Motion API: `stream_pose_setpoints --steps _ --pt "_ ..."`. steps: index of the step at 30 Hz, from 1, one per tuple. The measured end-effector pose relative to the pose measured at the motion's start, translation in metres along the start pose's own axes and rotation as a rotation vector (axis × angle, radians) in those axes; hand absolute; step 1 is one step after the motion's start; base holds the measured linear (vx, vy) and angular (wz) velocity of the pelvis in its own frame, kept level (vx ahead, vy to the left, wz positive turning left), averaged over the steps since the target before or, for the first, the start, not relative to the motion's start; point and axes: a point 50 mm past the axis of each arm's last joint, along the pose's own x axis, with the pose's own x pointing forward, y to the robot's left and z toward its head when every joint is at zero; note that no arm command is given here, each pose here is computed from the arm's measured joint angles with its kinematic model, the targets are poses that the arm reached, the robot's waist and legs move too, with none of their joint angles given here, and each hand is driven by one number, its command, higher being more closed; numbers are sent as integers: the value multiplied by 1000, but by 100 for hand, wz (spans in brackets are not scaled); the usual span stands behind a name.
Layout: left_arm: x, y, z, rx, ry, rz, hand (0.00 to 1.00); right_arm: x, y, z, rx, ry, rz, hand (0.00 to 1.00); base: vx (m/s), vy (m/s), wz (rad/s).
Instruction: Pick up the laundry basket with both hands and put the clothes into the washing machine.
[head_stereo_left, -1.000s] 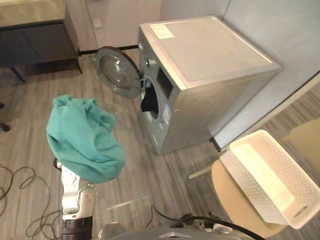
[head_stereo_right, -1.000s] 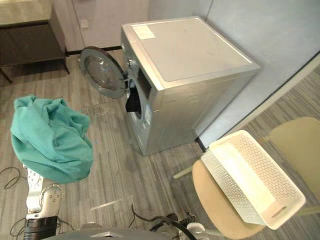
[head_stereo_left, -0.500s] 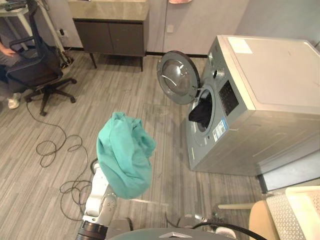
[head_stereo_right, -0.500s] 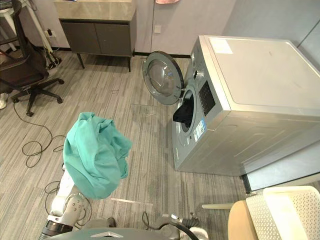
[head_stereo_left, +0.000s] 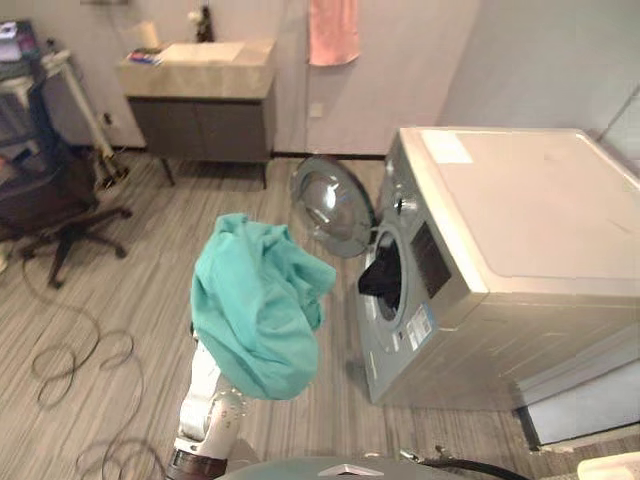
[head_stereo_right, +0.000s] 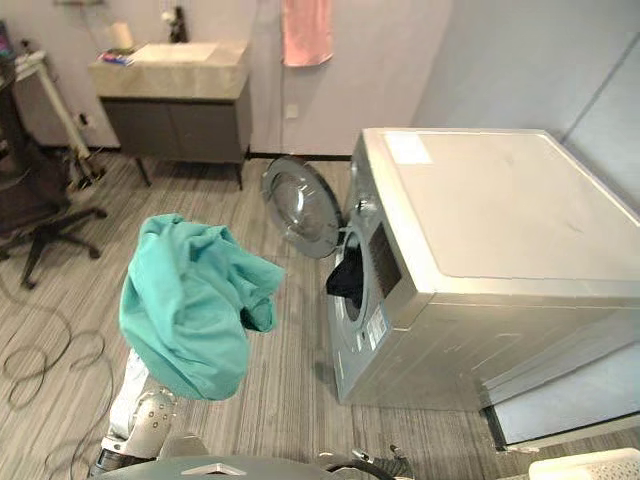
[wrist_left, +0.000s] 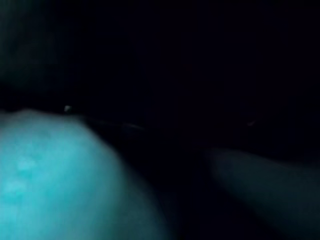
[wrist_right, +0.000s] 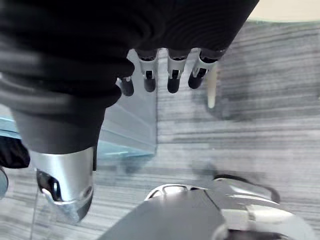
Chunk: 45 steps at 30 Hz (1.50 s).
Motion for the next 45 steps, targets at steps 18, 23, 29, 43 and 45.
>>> stream_pose_setpoints --steps 18,23,29,43,45 --pt "-28 64 -26 108 194 219 100 3 14 -19 17 96 49 0 238 247 -51" --pt "-38 78 -22 139 204 274 100 5 14 0 36 28 47 0 177 246 -138" --pt "-43 84 -23 103 194 352 100 8 20 20 -44 -40 73 0 235 43 -121" --pt "-70 99 -46 -8 277 514 100 11 16 43 -127 -112 11 0 232 29 -59" --pt "-71 101 -46 -24 273 525 100 12 19 70 -29 -191 14 0 88 265 -125"
